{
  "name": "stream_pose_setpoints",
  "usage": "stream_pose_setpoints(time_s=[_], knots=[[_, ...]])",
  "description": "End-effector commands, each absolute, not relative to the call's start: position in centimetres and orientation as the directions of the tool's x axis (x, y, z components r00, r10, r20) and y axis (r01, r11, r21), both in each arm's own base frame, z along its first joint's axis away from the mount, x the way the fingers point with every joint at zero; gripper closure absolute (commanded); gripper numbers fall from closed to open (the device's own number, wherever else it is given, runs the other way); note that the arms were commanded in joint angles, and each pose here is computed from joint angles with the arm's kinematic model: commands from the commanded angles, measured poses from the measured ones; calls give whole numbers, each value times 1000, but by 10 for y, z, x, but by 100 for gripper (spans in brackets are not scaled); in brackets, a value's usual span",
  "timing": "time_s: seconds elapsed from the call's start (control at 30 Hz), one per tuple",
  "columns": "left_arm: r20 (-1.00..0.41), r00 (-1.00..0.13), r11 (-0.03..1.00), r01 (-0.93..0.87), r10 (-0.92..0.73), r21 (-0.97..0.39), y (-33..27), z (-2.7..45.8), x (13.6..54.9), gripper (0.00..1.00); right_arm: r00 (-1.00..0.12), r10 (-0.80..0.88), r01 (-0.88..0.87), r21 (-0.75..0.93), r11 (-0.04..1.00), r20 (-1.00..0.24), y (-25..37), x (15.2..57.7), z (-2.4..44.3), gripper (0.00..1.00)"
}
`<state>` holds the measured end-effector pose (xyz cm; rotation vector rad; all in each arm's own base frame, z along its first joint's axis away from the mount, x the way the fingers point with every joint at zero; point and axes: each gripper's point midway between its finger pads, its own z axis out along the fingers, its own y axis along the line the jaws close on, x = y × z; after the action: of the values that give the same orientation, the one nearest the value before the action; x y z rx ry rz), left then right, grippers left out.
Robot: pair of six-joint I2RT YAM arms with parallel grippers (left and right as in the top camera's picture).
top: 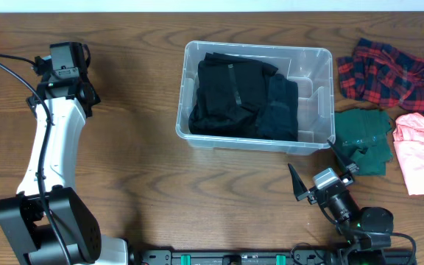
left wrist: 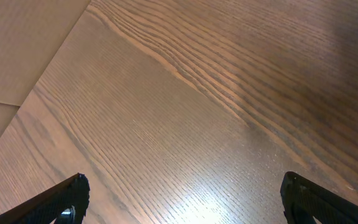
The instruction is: Pack container
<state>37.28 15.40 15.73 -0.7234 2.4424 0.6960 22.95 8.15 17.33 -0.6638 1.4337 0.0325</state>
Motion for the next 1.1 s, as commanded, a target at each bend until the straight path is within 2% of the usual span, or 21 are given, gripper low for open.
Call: stream_pose_setpoints(time_s=[0.0,0.07,0.2,0.43,0.6,0.67,0.83,0.97,1.07], knots=[[-597,-727,719,-610,-340,333,158,168,373,2,72,-217,-271,-229,935,-973,55,239,180,1],[-597,-727,719,-610,-340,333,158,168,373,2,36,-74,-173,-80,982,-997,36,242,188,1],[-597,-727,719,-610,-340,333,158,168,373,2,25,44,-94,42,995,-999,20,239,213,1],[-597,-727,719,-610,-340,333,158,168,373,2,30,30,88,33,996,-999,-18,241,273,1],[-597,-726,719,-610,-340,332,158,168,373,2,-85,38,149,25,989,-996,-36,267,276,1],[-597,-727,719,-610,-340,333,158,168,373,2,-164,52,132,30,991,-985,-37,281,267,1],[-597,-727,719,-610,-340,333,158,168,373,2,-368,94,-66,127,990,-925,-9,312,248,1],[-597,-727,719,-610,-340,333,158,168,373,2,-432,104,-240,225,944,-896,23,322,264,1],[-597,-726,719,-610,-340,332,158,168,373,2,-403,98,-324,242,915,-910,35,329,281,1]])
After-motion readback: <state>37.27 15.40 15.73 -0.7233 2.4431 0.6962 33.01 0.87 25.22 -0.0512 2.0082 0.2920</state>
